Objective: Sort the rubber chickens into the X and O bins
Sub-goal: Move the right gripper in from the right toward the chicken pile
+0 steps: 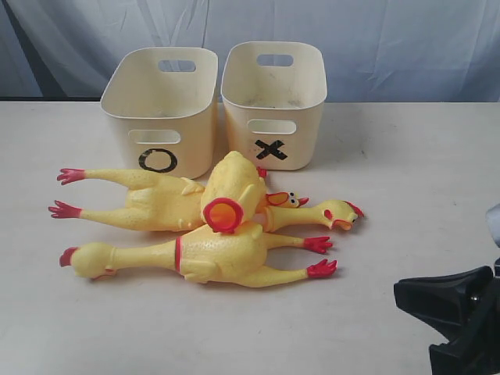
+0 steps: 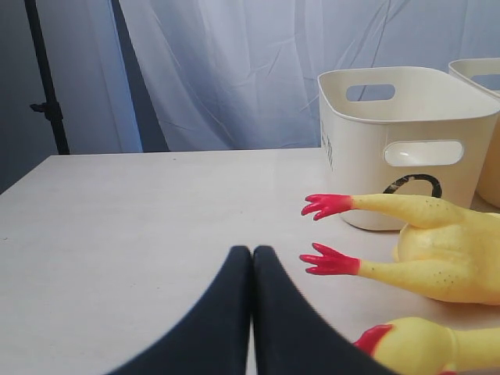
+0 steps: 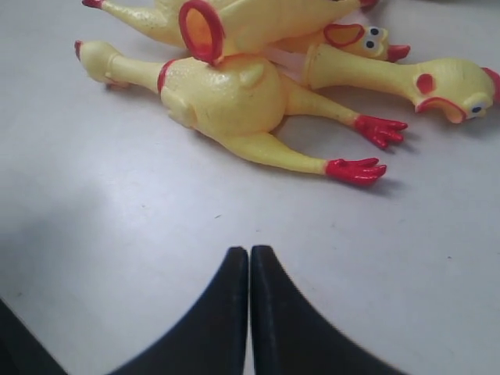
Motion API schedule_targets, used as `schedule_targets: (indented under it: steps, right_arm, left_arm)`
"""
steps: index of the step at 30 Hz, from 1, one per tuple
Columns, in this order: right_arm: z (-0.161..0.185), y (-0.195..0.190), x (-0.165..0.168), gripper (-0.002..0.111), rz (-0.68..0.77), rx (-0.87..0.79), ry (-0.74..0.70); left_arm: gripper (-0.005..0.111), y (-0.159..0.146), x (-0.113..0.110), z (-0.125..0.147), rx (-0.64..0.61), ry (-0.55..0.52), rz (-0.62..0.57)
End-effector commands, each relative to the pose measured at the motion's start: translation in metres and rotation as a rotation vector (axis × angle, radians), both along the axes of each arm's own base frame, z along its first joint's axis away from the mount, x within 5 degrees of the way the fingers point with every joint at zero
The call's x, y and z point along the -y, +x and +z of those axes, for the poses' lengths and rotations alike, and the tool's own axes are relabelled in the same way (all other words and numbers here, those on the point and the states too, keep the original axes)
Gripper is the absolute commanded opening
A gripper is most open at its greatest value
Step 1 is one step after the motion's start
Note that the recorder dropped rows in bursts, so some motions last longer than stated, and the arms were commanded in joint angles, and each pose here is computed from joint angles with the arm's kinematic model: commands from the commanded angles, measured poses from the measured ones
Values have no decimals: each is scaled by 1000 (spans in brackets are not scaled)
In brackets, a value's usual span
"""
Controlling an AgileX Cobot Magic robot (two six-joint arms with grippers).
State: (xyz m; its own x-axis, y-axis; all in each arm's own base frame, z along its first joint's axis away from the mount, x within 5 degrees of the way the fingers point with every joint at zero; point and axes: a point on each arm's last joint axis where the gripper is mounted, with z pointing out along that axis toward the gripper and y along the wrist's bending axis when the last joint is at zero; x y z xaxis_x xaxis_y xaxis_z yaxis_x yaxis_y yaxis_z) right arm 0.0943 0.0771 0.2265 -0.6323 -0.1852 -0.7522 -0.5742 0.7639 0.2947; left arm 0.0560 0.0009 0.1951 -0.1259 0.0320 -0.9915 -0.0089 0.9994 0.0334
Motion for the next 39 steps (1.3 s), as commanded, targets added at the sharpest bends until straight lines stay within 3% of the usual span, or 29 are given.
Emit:
schedule_targets:
  steps: [1,15,32,39]
  right_arm:
    - [3,2,-1,1,6,26,-5]
    - [47,13,4,1,103,229,-226]
    - [42,16,5,1,118,126,-299]
    - [63,18,-1,1,184,49,-303]
  left_arm:
    - [0,0,0,0,11,4,1]
    - [0,0,0,0,11,4,1]
    - [0,0,0,-1,7,4,1]
    - [0,0,0,-1,7,4,1]
